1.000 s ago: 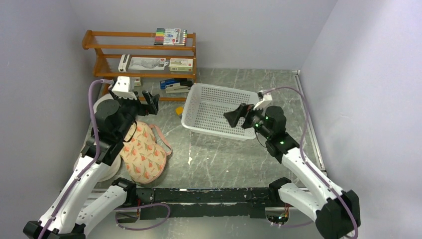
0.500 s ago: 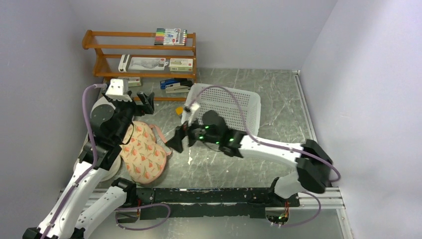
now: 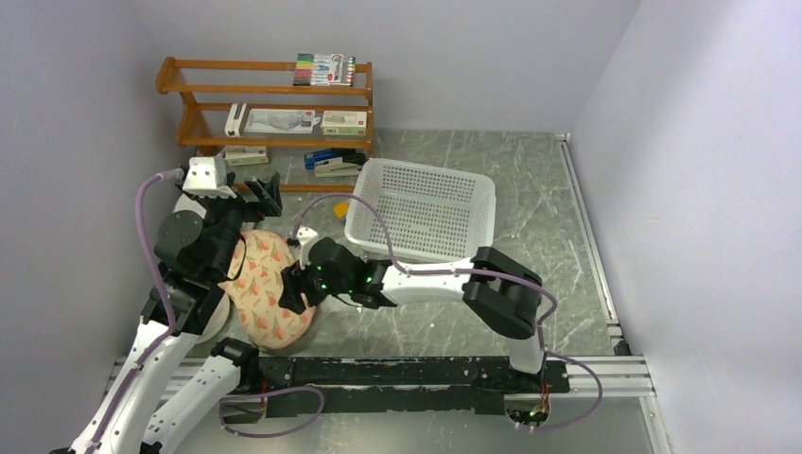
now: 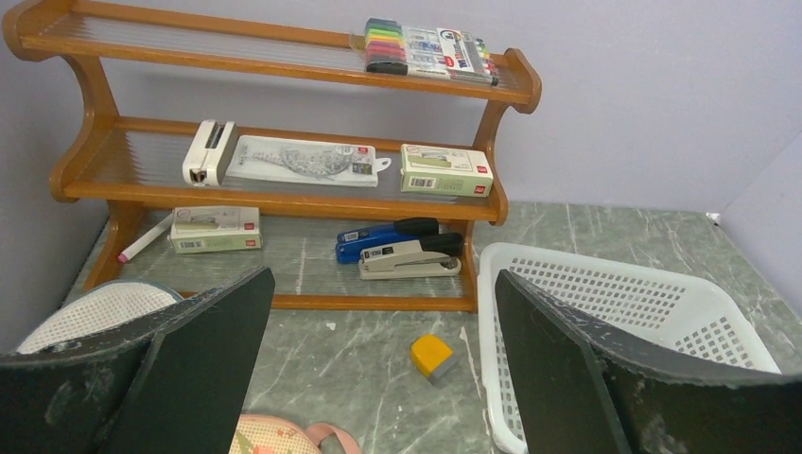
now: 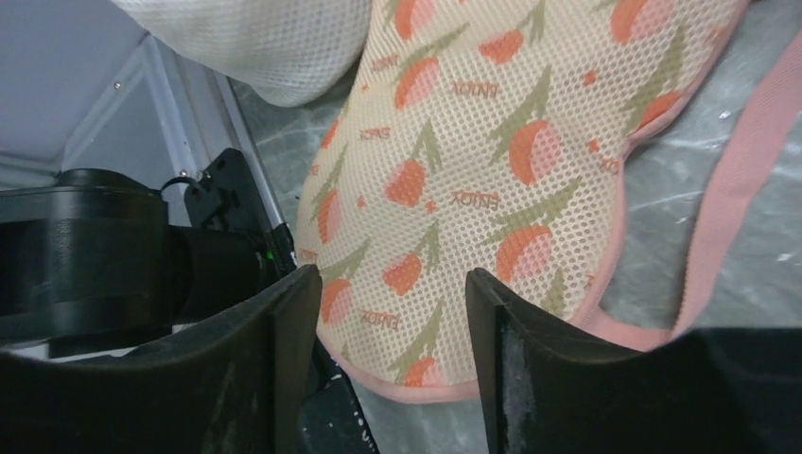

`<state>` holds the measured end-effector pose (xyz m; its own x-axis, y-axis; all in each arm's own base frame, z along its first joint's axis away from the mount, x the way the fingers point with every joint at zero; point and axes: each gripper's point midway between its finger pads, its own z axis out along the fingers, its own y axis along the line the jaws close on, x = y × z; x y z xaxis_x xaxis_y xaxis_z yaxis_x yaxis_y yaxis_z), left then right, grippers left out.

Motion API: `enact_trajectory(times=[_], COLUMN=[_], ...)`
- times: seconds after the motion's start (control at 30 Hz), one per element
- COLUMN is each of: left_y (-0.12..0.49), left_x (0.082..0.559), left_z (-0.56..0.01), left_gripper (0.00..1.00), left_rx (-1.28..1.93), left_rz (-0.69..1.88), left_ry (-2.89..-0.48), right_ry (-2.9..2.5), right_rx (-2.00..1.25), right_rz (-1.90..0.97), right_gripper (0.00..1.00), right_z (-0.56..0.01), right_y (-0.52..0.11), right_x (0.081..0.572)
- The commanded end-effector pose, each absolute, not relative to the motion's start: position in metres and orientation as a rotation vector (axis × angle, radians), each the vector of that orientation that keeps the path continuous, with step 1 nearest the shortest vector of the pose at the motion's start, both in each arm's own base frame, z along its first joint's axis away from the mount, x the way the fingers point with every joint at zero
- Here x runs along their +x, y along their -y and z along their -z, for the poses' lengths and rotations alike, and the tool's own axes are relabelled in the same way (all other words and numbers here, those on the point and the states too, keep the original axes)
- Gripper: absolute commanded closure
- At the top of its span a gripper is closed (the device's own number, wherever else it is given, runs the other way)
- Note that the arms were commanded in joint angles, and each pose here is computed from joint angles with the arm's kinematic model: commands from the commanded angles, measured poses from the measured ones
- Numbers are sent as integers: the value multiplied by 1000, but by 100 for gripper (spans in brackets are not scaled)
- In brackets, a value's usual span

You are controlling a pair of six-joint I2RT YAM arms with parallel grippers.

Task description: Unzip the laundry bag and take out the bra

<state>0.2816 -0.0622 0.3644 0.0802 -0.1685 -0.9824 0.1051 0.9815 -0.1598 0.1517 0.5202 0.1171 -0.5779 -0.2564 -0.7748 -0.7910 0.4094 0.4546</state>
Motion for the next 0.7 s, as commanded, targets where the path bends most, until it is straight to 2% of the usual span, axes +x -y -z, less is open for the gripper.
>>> enact_trajectory(times=[0.0,0.07,0.17,0.47,0.67], left_y=[61,63,67,75,76], left_x=[283,284,286,289,292], left_z=[-373,-371,-370,-368,-363], left_gripper=[1,1,1,1,1], left_rx=[-56,-50,-39,-7,-7], left_rz=[216,223,235,261,255], left_ry=[-1443,-1446,-1451,-1472,-1483], right_ry=[-2095,-2124,-2184,-2292,-2288], right_rx=[-880,-885,-872,-722,-586], right_rz=[-1232,-1220,-1145,-826,-744], right_gripper=[45,52,57,59,60], right_z=[-99,-86,-60,-10,-21], right_y=[-540,-542,-537,-474,-439], right_x=[137,137,141,179,228])
